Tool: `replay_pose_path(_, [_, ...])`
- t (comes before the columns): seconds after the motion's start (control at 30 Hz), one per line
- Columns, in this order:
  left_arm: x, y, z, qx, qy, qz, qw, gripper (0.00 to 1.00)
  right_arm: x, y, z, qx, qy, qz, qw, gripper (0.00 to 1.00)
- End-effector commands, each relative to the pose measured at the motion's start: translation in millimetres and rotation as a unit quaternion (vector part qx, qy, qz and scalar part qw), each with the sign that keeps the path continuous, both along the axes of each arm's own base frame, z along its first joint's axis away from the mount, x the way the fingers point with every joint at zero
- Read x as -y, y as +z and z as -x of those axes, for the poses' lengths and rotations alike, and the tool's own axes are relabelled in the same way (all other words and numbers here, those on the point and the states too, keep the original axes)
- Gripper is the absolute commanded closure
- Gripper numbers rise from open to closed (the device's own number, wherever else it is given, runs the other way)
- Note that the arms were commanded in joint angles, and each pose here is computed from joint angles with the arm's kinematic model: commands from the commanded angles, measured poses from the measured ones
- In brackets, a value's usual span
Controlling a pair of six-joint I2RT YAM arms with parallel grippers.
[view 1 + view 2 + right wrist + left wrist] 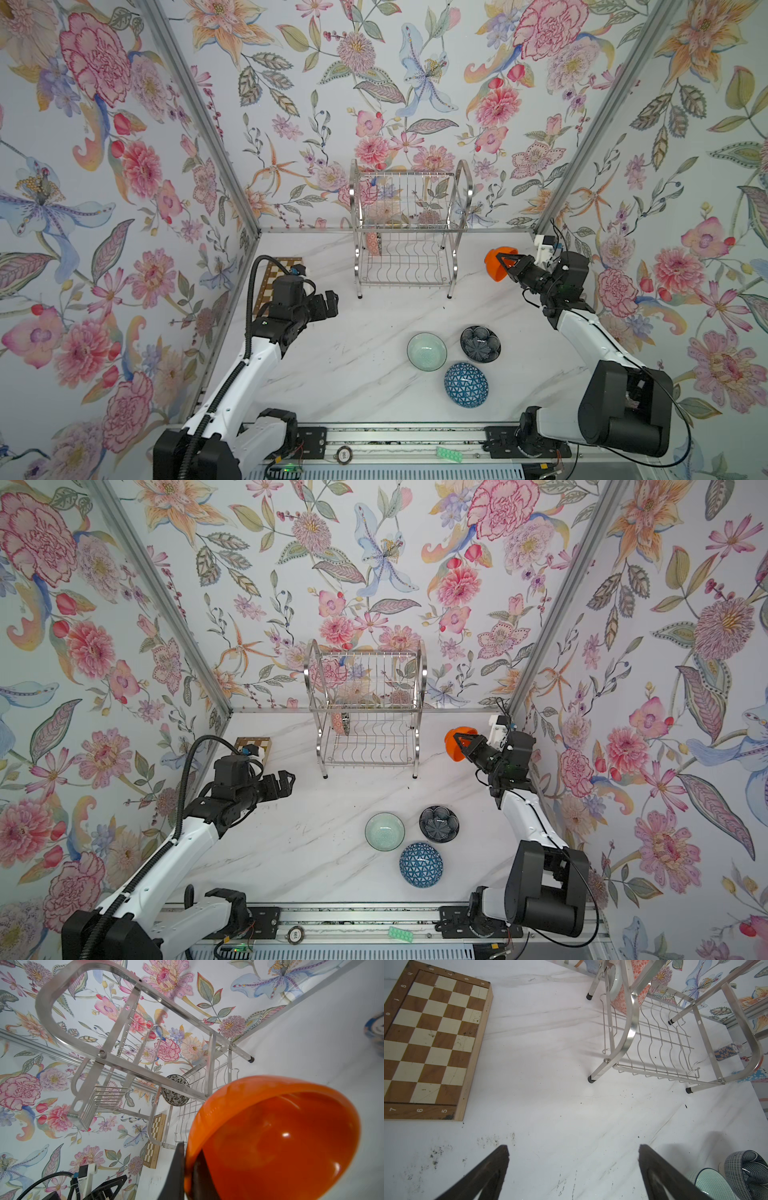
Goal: Load bowls into a dish rack
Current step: Place the bowl at the center of the table.
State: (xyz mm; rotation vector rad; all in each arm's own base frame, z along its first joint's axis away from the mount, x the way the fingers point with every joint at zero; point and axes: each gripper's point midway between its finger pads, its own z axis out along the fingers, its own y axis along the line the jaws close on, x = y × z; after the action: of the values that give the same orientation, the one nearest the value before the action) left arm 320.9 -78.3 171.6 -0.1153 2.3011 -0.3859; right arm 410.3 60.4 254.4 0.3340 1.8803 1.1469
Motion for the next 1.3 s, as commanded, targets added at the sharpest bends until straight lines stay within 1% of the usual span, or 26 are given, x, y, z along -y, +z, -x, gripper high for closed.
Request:
replay_pose_path(0.0, [1.5, 0.0, 1.1, 0.004, -0.008, -0.009, 1.0, 0.01, -25.9, 18.7, 16.5, 0.036, 0.037, 0.004, 0.999, 1.0])
replay_pose_path(0.1, [3.1, -2.6, 0.1, -0.001, -0.011, -0.006, 1.0, 0.01, -57.7, 13.6, 38.3, 0.033, 0.076, 0.021, 0.996, 1.0])
replay_pose_path(0.27, [6.4, -4.0, -1.7, -0.004, -0.017, 0.0, 1.0, 0.01, -115.6, 11.7, 67.5, 0.051, 0.149, 0.011, 0.988, 1.0])
replay_pose_path(0.33, [7.5, -4.3, -1.6, -0.005, -0.018, 0.003, 1.0, 0.01, -135.5, 15.0, 74.3, 0.062, 0.173, -0.003, 0.983, 1.0])
replay_pose_path(0.43, [8.0, -4.1, -0.7, -0.005, -0.019, 0.005, 1.0, 0.01, -157.5, 20.9, 77.9, 0.078, 0.194, -0.047, 0.977, 1.0])
replay_pose_path(0.47, [8.0, -3.5, -0.7, -0.003, -0.019, 0.006, 1.0, 0.01, -161.7, 20.9, 78.2, 0.081, 0.197, -0.053, 0.976, 1.0])
replay_pose_path(0.57, [8.3, -2.1, -0.3, -0.001, -0.019, 0.007, 1.0, 0.01, -181.0, 17.2, 76.7, 0.078, 0.208, -0.07, 0.972, 1.0])
replay_pose_path(0.6, [8.2, -2.0, -0.1, -0.001, -0.019, 0.008, 1.0, 0.01, -187.3, 20.4, 75.8, 0.085, 0.209, -0.082, 0.971, 1.0])
replay_pose_path(0.73, [8.4, 0.3, -0.2, 0.003, -0.02, 0.009, 1.0, 0.01, -209.6, 22.4, 65.3, 0.076, 0.201, -0.14, 0.967, 1.0])
replay_pose_path(0.9, [8.4, 1.6, 1.2, 0.006, -0.02, 0.009, 1.0, 0.01, -232.7, 8.3, 52.3, 0.039, 0.19, -0.194, 0.962, 1.0])
replay_pose_path(1.13, [8.9, 3.6, 1.2, 0.009, -0.021, 0.011, 1.0, 0.01, -259.9, 5.3, 36.2, 0.004, 0.226, -0.216, 0.95, 1.0])
replay_pose_path(1.27, [8.7, 3.9, 1.7, 0.01, -0.021, 0.01, 1.0, 0.01, -271.0, -2.9, 23.1, -0.033, 0.238, -0.214, 0.947, 1.0])
